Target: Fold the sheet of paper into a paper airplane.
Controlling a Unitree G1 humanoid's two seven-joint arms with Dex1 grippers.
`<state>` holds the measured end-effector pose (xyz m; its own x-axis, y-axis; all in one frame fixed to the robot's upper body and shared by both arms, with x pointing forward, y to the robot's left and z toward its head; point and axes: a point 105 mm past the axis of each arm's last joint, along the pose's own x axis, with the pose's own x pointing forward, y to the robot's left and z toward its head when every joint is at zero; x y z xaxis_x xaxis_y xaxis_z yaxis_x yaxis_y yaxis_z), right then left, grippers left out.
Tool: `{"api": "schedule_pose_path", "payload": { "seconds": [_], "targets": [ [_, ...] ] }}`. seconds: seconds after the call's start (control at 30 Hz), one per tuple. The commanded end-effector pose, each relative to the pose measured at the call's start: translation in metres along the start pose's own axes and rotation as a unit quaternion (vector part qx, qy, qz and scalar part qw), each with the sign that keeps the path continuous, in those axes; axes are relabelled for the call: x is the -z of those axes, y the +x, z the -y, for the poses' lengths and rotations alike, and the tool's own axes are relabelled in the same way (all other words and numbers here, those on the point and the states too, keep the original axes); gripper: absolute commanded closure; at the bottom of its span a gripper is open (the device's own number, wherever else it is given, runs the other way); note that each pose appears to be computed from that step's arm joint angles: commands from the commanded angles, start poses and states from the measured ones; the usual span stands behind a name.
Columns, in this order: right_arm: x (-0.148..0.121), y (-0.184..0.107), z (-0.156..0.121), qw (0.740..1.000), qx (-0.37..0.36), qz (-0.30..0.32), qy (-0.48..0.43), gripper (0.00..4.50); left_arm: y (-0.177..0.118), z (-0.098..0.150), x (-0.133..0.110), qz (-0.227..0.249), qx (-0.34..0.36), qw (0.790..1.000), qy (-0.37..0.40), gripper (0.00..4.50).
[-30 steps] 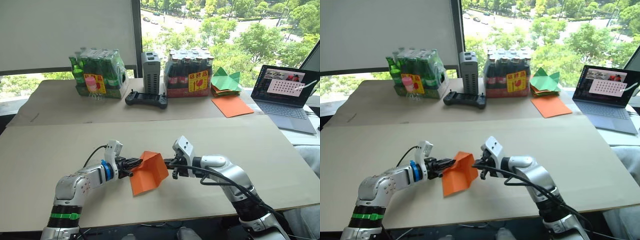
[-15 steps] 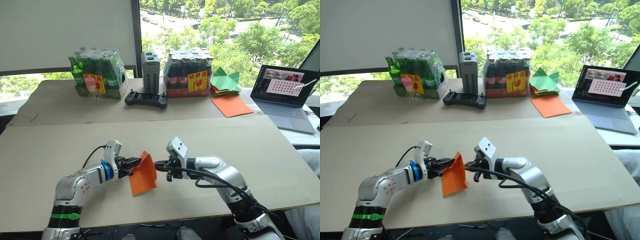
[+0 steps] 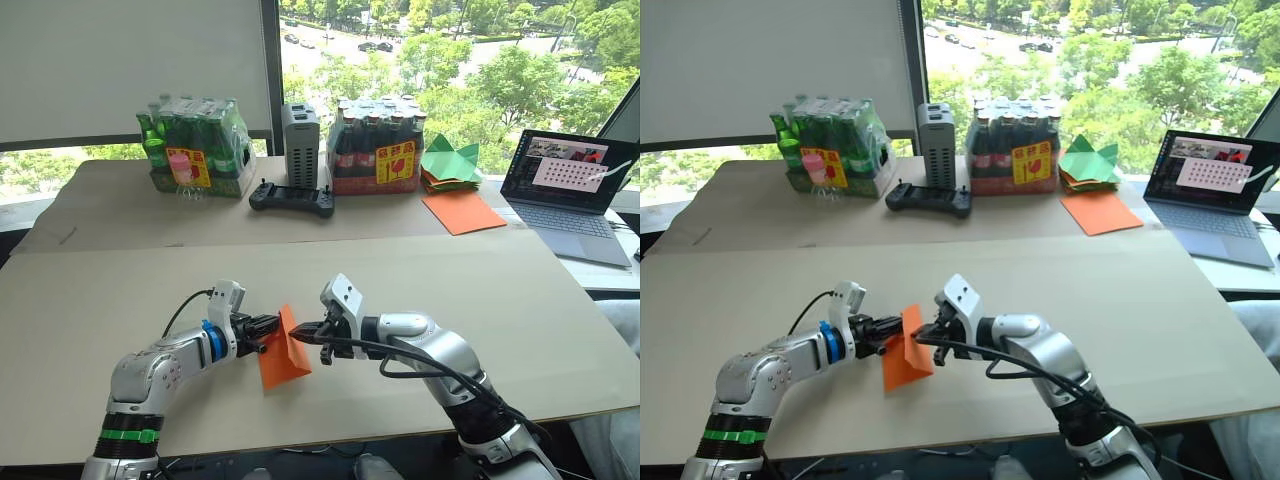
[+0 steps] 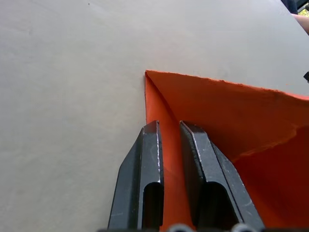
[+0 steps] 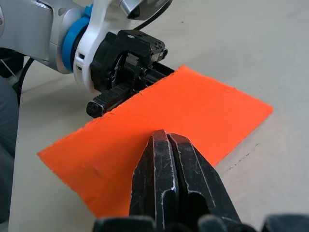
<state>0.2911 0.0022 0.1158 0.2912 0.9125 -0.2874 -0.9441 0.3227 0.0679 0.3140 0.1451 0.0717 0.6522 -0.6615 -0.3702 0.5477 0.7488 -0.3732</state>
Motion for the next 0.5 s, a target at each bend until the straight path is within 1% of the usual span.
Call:
{"api": "schedule_pose_path", "payload": {
  "seconds": [0.03,0.23,0.33,0.5],
  "targets": [
    [-0.0117,0.0015,-0.0033,1.000,-0.003,0.019,-0.016,4.50,-0.0042,-0.0144,0.0448,-0.084,-0.036,0.996,-0.014,3.80],
    [-0.0122,0.0037,-0.0031,1.000,0.001,0.022,-0.013,4.50,-0.0067,-0.0126,0.0502,-0.094,-0.030,0.995,0.000,3.80],
    [-0.0120,0.0048,-0.0032,1.000,0.001,0.023,-0.012,4.50,-0.0062,-0.0125,0.0497,-0.093,-0.030,0.995,0.001,3.80],
    [-0.0094,0.0074,-0.0030,1.000,0.003,0.022,-0.010,4.50,-0.0025,-0.0048,0.0464,-0.089,-0.017,0.996,0.009,3.80]
  ]
}}
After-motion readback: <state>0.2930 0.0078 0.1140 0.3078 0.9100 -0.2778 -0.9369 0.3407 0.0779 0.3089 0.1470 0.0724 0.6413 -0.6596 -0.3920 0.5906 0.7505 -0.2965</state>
